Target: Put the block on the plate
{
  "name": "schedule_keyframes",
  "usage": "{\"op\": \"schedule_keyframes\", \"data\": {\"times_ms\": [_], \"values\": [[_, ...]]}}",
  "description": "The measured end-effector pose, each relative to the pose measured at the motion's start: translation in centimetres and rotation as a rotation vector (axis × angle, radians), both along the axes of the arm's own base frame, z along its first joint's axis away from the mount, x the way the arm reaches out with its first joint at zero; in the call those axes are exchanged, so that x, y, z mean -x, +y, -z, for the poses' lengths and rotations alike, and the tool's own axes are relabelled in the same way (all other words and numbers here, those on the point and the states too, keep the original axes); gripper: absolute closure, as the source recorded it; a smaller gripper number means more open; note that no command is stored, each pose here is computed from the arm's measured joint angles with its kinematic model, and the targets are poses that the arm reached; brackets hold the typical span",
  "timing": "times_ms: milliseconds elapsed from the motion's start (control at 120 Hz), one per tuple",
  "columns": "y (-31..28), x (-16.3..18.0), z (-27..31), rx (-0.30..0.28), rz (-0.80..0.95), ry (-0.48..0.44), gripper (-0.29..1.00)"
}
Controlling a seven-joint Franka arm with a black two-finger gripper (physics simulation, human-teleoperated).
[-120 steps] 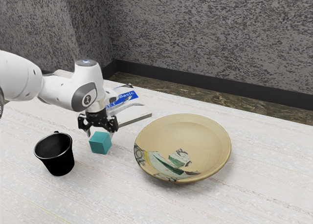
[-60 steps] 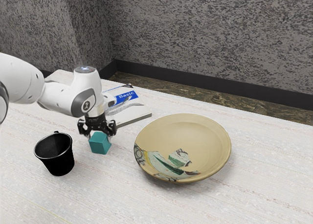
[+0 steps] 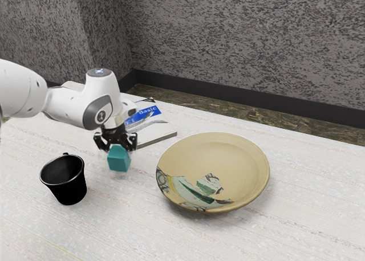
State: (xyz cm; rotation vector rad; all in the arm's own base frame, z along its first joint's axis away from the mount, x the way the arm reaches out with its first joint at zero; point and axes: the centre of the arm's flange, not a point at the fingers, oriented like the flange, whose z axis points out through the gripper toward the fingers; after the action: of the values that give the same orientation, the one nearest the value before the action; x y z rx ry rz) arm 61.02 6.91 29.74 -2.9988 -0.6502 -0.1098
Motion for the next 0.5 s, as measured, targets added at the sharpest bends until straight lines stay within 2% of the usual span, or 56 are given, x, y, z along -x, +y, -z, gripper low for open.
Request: {"op": "schedule_keyframes", "data": {"times_ms": [167, 283, 417, 500], "values": [[-4.7, -0.1, -6.7, -0.002, 0.077, -0.091, 0.29], [-10.9, 0.2, -10.6, 0.011, 0.176, -0.15, 0.28], [-20.6, -1.0, -12.1, 0.031, 0.326, -0.196, 0.28], [-25.4, -2.3, -10.5, 0.04, 0.39, -0.192, 0.28]]}}
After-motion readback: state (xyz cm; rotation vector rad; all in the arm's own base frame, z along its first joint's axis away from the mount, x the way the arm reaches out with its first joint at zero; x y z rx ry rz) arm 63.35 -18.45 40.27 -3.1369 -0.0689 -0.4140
